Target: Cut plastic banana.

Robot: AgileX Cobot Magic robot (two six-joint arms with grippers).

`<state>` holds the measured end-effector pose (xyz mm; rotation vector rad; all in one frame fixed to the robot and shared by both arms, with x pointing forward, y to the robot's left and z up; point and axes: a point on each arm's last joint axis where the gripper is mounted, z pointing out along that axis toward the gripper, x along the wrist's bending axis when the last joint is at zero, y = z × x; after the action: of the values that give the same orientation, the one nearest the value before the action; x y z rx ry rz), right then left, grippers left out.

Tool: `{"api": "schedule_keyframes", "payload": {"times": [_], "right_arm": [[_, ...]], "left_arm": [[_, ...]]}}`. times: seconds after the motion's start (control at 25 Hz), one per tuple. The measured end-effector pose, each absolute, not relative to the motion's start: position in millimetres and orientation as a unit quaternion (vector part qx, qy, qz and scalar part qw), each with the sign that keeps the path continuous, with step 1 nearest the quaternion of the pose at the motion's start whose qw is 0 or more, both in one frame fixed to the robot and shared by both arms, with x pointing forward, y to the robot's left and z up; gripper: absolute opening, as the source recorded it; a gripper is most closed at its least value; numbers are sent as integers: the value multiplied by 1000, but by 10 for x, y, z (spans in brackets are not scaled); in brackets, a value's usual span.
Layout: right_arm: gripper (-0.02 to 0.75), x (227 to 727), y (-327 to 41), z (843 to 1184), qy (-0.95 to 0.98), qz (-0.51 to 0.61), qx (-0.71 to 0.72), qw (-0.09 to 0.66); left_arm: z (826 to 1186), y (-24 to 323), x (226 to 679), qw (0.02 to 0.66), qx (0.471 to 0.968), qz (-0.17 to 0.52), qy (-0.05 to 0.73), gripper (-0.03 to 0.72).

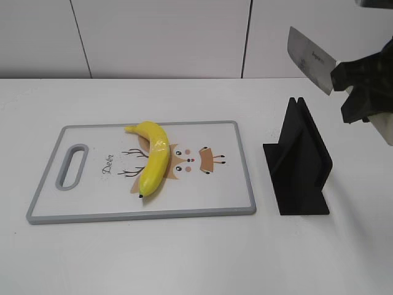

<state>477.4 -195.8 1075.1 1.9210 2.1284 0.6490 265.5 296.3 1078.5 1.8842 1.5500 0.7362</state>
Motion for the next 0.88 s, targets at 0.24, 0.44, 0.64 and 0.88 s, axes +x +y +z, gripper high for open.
{"api": "schedule_keyframes", "payload": {"times": [0.24, 0.44, 0.64, 0.88], "right_arm": [[170, 4815, -1940, 10577, 722, 206, 653, 94], [170, 4909, -1895, 10426, 724, 190, 658, 84], [170, 4956, -1880, 10338, 724, 183, 660, 83], [170, 4980, -1869, 10348, 710, 198, 671, 85]], "left_arm": [[10551, 2993, 2294, 341, 682, 327, 559, 587], [10485, 2996, 2287, 355, 672, 344, 551, 587], [10463, 2998, 2327, 359, 668, 352, 549, 587], [10469, 2999, 2331, 362, 666, 355, 547, 587]]}}
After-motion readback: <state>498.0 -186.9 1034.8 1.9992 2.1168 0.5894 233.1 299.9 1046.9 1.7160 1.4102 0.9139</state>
